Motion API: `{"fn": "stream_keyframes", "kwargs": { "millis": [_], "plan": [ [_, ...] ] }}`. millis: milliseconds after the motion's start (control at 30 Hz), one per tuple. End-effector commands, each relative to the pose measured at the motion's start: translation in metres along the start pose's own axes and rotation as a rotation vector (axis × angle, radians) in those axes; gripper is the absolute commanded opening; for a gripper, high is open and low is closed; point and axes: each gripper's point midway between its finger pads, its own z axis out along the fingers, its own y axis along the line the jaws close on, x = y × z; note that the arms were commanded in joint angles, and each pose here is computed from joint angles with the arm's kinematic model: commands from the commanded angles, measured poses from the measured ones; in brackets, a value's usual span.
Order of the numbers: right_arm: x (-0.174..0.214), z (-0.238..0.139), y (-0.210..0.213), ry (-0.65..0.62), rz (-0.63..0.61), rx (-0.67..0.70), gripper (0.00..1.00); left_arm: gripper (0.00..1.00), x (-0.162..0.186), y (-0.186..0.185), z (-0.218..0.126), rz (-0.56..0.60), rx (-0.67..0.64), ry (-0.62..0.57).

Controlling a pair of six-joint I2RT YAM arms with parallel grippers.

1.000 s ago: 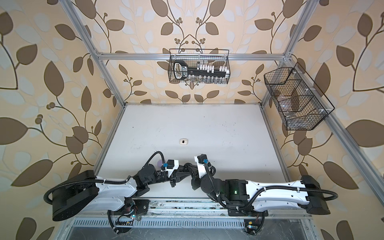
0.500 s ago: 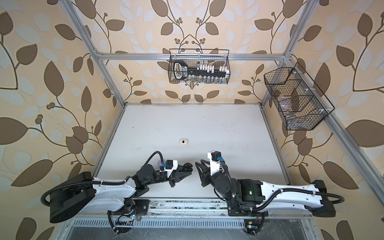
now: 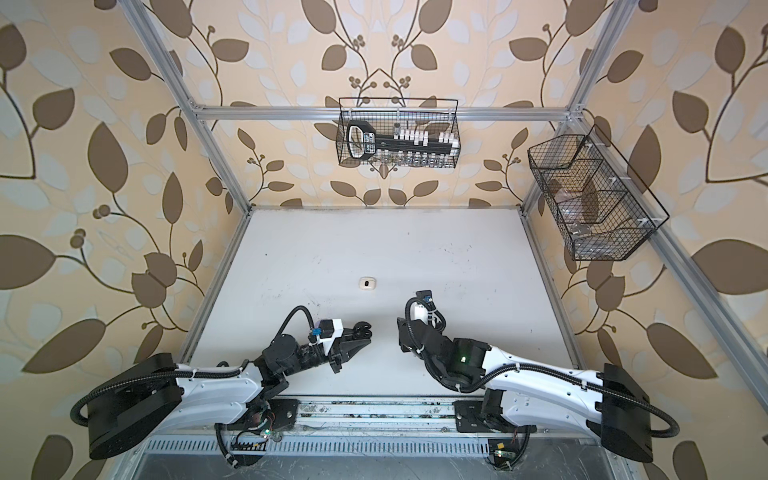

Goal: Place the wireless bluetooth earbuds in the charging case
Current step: 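Move the right gripper away over the second black earbud on the table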

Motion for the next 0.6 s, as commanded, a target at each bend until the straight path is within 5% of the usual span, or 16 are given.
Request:
{"fn": "stream_keyframes", "kwargs": {
  "millis": [0, 567],
  "plan": [
    [0.010, 0.009, -0.004, 0.072, 0.025, 0.033, 0.60, 0.00, -0.018, 0.012, -0.008, -0.005, -0.020, -0.079],
    [0.036, 0.077, -0.013, 0.320, -0.022, 0.166, 0.60, 0.00, 0.013, 0.035, -0.019, 0.025, -0.107, 0.019]
  ]
}}
